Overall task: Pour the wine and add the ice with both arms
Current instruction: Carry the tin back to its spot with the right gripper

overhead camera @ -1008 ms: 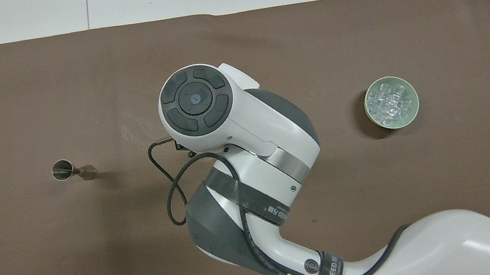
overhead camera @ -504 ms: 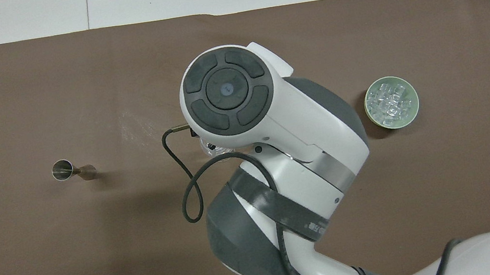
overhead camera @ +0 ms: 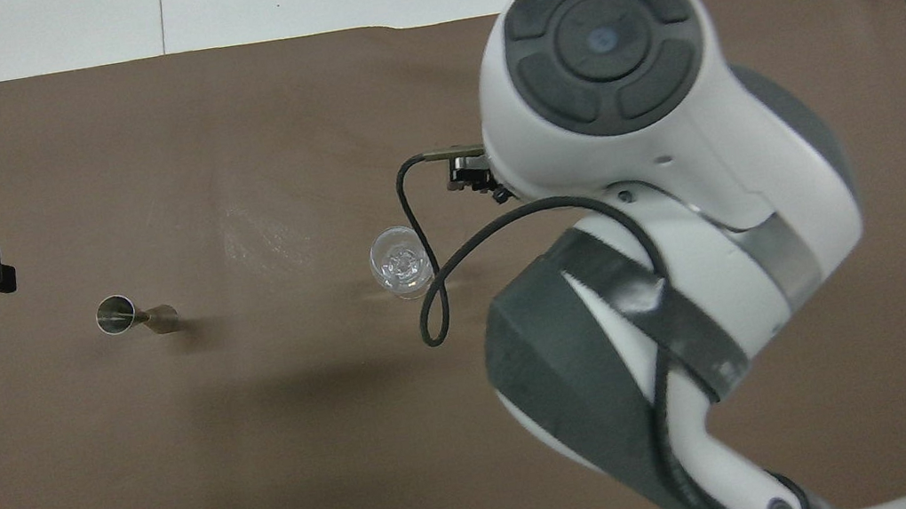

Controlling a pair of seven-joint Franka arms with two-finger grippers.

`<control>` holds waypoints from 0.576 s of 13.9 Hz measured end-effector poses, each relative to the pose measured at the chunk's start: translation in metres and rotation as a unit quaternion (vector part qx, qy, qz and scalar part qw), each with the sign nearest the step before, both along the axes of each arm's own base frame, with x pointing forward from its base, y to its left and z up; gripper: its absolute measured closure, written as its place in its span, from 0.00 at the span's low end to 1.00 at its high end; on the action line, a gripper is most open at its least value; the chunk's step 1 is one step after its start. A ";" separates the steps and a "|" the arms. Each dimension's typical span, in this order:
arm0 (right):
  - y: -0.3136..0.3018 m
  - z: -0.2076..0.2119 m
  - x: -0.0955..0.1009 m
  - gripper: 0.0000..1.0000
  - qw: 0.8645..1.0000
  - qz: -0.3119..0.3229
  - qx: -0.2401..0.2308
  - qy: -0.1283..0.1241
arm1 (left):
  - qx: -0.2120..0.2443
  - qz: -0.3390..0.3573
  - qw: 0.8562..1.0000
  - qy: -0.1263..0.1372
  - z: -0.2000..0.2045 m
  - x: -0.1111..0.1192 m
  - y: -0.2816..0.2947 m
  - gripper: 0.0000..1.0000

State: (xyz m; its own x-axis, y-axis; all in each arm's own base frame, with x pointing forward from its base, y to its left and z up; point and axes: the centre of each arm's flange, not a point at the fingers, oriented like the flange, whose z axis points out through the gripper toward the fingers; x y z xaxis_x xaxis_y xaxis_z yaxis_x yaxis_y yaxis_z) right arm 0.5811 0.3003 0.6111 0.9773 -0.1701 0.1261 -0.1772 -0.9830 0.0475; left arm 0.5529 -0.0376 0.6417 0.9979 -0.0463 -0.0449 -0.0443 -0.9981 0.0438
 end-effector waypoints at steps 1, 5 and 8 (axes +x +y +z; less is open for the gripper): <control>-0.020 0.008 0.003 0.00 1.000 -0.004 0.006 0.004 | 0.010 -0.012 1.000 0.007 -0.007 -0.006 -0.007 0.00; -0.096 0.036 -0.005 0.00 0.999 -0.012 0.023 0.018 | 0.022 -0.044 0.999 0.011 -0.018 -0.013 -0.037 0.00; -0.135 0.042 -0.015 0.00 1.000 -0.012 0.016 0.022 | 0.024 -0.040 0.999 0.005 -0.018 -0.011 -0.028 0.00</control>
State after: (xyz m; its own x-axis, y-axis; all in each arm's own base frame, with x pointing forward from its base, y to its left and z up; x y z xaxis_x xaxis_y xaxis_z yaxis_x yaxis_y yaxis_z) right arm 0.5660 0.1651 0.6530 0.9772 -0.1977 0.0772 -0.2001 -0.9794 0.0253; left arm 0.5419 -0.0660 0.6239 0.9906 -0.1231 -0.0596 -0.1236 -0.9923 -0.0038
